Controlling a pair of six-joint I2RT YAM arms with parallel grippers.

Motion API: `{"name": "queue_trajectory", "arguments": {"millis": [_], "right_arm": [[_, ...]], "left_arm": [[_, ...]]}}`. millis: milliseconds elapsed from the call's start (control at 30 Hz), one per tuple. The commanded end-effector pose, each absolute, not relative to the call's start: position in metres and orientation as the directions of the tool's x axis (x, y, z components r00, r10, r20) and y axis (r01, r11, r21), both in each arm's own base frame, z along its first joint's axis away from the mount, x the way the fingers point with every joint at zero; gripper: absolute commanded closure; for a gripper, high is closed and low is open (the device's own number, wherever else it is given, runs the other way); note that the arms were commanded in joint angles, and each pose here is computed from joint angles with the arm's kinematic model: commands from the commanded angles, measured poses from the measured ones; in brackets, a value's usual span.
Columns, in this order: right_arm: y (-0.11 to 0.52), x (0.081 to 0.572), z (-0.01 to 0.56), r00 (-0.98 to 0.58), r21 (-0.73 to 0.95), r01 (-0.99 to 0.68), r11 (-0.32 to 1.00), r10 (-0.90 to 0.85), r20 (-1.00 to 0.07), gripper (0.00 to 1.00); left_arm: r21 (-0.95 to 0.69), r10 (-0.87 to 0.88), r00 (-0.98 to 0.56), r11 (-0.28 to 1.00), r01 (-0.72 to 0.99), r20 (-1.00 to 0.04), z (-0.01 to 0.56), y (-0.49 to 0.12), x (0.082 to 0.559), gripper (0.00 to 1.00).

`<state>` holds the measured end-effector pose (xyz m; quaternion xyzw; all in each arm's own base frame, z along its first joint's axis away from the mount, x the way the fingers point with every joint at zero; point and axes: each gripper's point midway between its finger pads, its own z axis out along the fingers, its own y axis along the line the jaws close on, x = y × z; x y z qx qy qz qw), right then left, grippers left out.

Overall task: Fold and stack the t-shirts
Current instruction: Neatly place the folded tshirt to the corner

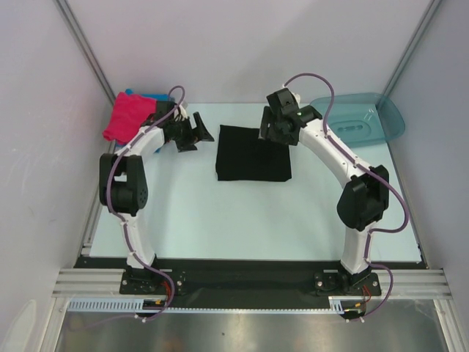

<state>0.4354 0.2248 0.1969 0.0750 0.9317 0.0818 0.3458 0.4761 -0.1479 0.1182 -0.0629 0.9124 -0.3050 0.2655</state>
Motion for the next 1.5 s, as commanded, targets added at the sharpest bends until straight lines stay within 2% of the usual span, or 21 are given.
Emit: {"name": "queue_trajectory", "arguments": {"millis": [0, 267, 700, 1133, 1300, 1367, 1400, 1467], "right_arm": [[0.216, 0.43, 0.205, -0.752, 0.202, 0.073, 0.977, 0.187, -0.632, 0.21], [0.193, 0.422, 0.204, -0.761, 0.176, 0.09, 0.98, 0.182, -0.622, 0.21], [0.164, 0.42, 0.207, -0.778, 0.139, 0.092, 0.986, 0.158, -0.608, 0.21], [0.137, 0.418, 0.213, -0.791, 0.116, 0.096, 0.989, 0.147, -0.594, 0.21], [0.13, 0.417, 0.216, -0.797, 0.114, 0.102, 0.988, 0.15, -0.585, 0.21], [0.129, 0.419, 0.217, -0.797, 0.125, 0.109, 0.986, 0.162, -0.582, 0.21], [0.13, 0.419, 0.218, -0.795, 0.132, 0.112, 0.985, 0.169, -0.582, 0.21], [0.132, 0.421, 0.218, -0.801, 0.138, 0.117, 0.983, 0.176, -0.572, 0.21]], "left_arm": [[-0.659, -0.325, -0.835, 0.75, 0.058, -0.443, 0.118, -0.152, 0.497, 0.05], [-0.707, -0.357, -0.854, 0.707, 0.017, -0.378, 0.065, -0.162, 0.512, 0.09], [-0.78, -0.414, -0.846, 0.626, 0.005, -0.337, 0.043, -0.185, 0.534, 0.11], [-0.77, -0.241, -0.929, 0.635, 0.067, -0.28, 0.016, -0.289, 0.495, 0.14], [-0.78, -0.215, -0.948, 0.623, 0.053, -0.236, 0.004, -0.307, 0.48, 0.17], [-0.782, -0.197, -0.953, 0.62, 0.059, -0.228, 0.003, -0.312, 0.475, 0.25], [-0.786, -0.19, -0.954, 0.614, 0.068, -0.231, 0.006, -0.314, 0.475, 0.51], [-0.787, -0.18, -0.958, 0.614, 0.069, -0.225, 0.008, -0.313, 0.473, 0.83]]}}
